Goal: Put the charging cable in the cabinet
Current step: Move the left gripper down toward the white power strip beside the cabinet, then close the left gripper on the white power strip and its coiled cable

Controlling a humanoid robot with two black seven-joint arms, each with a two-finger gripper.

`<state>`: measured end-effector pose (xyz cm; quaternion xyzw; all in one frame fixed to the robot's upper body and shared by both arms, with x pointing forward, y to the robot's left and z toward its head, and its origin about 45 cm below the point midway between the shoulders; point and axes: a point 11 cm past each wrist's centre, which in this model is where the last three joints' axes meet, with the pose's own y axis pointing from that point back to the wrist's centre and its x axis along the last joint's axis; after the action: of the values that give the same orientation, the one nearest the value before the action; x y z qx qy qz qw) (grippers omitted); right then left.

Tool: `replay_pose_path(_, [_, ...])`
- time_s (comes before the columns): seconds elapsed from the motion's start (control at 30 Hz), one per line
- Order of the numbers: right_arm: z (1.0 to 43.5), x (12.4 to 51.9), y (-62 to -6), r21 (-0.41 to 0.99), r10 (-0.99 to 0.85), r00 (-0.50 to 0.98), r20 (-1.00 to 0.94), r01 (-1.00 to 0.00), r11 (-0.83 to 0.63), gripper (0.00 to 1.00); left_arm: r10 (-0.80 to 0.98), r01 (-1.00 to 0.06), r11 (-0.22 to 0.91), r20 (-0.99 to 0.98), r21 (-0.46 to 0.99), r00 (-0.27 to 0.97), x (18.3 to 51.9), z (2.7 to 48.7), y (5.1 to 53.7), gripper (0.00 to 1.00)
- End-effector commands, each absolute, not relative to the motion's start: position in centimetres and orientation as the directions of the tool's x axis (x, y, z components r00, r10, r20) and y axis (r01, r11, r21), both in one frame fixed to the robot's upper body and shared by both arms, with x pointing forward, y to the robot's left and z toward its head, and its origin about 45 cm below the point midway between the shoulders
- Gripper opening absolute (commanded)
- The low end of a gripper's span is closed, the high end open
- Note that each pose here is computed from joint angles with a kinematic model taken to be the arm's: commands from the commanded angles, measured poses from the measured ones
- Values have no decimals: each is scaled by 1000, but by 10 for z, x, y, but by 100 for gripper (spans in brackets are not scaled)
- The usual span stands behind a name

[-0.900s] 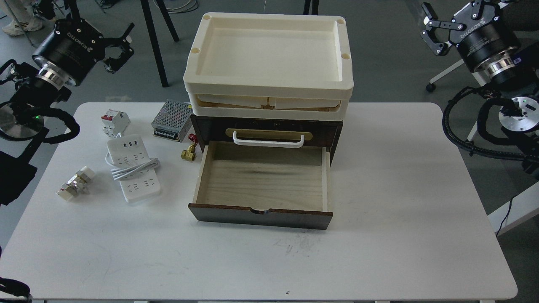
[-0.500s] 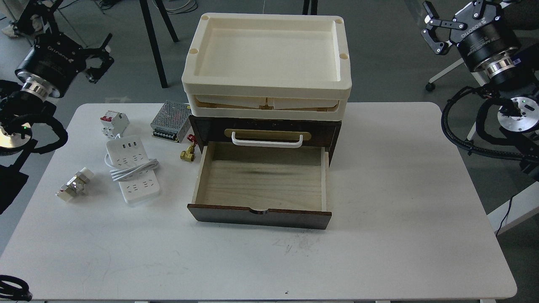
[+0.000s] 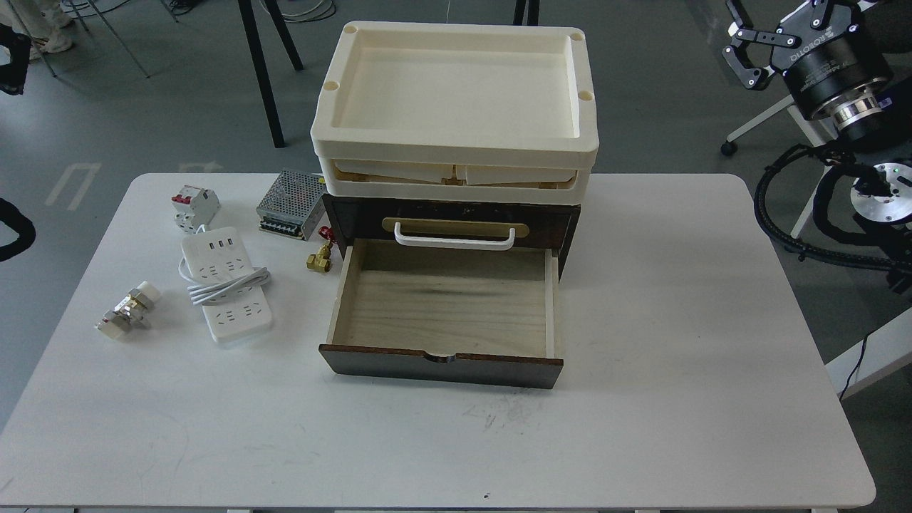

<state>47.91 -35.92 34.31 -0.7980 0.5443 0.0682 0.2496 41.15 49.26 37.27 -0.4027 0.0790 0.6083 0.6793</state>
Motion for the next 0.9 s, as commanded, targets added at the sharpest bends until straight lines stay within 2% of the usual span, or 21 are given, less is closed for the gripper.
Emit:
replay_pose_path(0.0, [342,479,-370,-322,-846,372,-383,-912,-256,100,891,-862,177,-295,-475,346,393,433,473,99])
replay_pose_path(0.13, [334,476,-377,-309,-850,352,-392,-921,-239,100,877,-811,479,163,-335,451,374,458,423,98])
replay_pose_path(0.23, [329,472,-387,-307,-853,329,-406,-928,-212,100,691,-747,652,506,-127,517,354,456,383,98])
replay_pose_path(0.3, [324,468,-393,-304,-852,313,-419,-933,-193,100,468,-694,715,675,90,570,340,427,358,98])
replay_pose_path(0.4, [317,462,-403,-293,-856,291,-427,-940,-174,100,149,-622,671,749,402,645,326,361,354,98])
replay_pose_path(0.5, [310,458,-409,-281,-858,275,-435,-946,-161,100,-146,-553,538,716,636,682,313,305,372,99])
replay_pose_path(0.63, [303,454,-414,-268,-859,259,-442,-952,-149,100,-362,-545,423,686,724,631,323,272,387,99])
replay_pose_path(0.8, [300,453,-414,-265,-858,257,-445,-953,-148,100,-497,-555,293,620,779,607,348,231,401,100])
replay_pose_path(0.87, [300,453,-414,-265,-858,257,-445,-953,-148,100,-490,-547,303,620,780,613,354,215,393,100])
